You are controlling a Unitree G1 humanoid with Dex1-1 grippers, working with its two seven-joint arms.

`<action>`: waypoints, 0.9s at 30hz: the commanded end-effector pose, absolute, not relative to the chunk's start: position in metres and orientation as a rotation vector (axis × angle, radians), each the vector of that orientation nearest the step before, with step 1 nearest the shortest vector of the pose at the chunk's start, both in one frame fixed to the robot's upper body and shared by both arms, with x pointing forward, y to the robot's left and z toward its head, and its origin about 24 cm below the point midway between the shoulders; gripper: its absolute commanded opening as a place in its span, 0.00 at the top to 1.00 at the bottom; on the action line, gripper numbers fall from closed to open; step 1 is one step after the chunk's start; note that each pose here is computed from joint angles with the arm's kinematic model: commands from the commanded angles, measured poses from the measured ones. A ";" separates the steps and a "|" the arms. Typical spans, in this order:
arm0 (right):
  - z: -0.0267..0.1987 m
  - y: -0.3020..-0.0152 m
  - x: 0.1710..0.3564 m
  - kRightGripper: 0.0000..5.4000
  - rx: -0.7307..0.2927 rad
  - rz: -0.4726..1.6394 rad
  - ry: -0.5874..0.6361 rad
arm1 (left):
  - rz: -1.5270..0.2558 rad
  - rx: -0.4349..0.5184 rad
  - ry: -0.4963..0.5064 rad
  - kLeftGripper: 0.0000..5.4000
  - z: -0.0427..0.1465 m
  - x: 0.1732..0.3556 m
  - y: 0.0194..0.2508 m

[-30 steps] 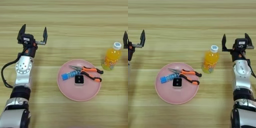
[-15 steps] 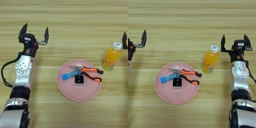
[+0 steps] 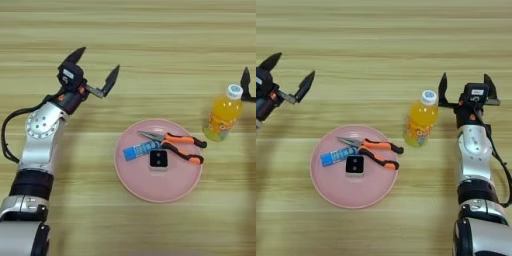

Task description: Move the objects on the table

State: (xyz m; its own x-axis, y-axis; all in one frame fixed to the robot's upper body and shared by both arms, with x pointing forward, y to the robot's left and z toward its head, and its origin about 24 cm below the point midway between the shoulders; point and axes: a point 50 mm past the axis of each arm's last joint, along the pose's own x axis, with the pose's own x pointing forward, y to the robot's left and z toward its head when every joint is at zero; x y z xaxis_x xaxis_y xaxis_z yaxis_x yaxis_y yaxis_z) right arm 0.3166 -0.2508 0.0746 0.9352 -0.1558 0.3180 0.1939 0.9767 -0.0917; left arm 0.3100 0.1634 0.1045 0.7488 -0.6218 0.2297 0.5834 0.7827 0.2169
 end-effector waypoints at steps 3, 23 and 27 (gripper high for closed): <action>0.072 -0.249 0.318 0.00 -0.091 -0.191 -0.307 | -0.881 0.182 -0.134 0.00 0.095 0.298 0.157; 0.074 -0.247 0.317 0.00 -0.091 -0.185 -0.312 | -1.092 0.710 0.164 0.00 0.042 0.285 0.158; 0.074 -0.247 0.317 0.00 -0.091 -0.185 -0.313 | -1.091 0.771 0.179 0.00 0.039 0.290 0.157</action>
State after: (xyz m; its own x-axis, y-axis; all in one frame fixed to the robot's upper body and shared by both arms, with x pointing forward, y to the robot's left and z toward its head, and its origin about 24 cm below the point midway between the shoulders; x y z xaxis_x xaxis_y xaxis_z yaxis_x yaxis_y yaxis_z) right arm 0.3168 -0.2491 0.0738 0.9346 -0.1623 0.3166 0.1933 0.9787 -0.0689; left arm 0.2889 0.1510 0.0469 0.4791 -0.7703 -0.4208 0.8430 0.2703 0.4651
